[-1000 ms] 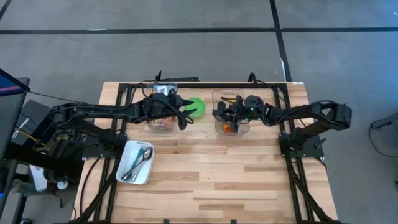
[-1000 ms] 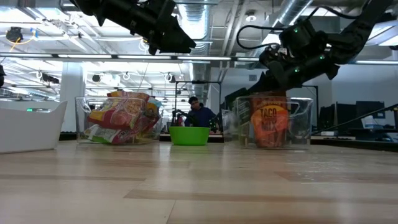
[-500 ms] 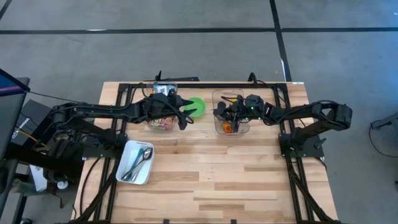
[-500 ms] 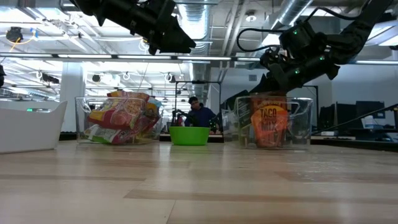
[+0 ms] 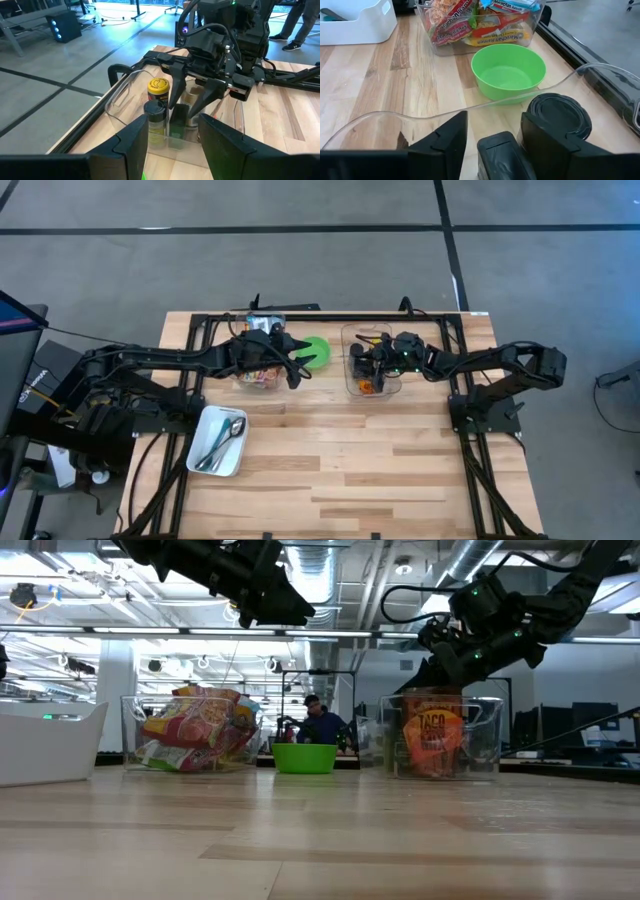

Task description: Pick & Place Food Item

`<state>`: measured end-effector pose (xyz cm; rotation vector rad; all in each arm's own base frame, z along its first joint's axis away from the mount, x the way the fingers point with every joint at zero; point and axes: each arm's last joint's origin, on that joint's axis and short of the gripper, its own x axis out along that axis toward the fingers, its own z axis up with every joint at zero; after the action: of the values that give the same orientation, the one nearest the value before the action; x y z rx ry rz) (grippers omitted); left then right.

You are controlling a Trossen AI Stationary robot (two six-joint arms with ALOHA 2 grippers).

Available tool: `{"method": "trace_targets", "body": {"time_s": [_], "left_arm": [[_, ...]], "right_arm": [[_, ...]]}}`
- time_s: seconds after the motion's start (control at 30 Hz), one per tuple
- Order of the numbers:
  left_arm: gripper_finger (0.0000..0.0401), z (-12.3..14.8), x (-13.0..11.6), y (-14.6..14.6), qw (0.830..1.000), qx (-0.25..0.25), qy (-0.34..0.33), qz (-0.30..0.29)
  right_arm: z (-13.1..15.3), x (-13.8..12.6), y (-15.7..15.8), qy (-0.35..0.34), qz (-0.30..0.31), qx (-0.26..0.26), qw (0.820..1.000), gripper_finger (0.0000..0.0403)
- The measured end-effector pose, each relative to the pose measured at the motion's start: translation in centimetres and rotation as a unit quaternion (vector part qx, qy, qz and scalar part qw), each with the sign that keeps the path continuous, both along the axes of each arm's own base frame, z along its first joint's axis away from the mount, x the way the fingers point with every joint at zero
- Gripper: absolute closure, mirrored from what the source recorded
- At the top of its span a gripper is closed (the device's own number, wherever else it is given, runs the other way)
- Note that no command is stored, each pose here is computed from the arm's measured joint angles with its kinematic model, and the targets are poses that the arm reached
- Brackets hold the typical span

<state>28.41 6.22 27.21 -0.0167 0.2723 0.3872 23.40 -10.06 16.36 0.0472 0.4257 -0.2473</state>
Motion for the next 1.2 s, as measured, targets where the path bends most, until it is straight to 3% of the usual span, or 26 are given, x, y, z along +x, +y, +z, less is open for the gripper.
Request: {"method": "trace_targets", "body": {"time_s": [0.3,0.63,0.9,1.2], "left_arm": [[0.0234,0.0,0.0,0.0,1.0,0.0,0.0,-0.002],[0.0234,0.0,0.0,0.0,1.0,0.0,0.0,-0.001],[0.0234,0.0,0.0,0.0,1.0,0.0,0.0,0.0],[0.0234,0.0,0.0,0.0,1.0,0.0,0.0,0.0]], "right_arm": [[0.0,0.0,0.0,0.001,0.0,0.0,1.0,0.0215],[1.5,1.0,-0.4,-0.017,0.0,-0.007,1.0,0.0243],[4.0,0.3,-0.1,-0.005,0.005,-0.015,1.0,0.0298],[6.9,-2.3,0.4,-0.021,-0.006,-0.027,0.999,0.0397]]}}
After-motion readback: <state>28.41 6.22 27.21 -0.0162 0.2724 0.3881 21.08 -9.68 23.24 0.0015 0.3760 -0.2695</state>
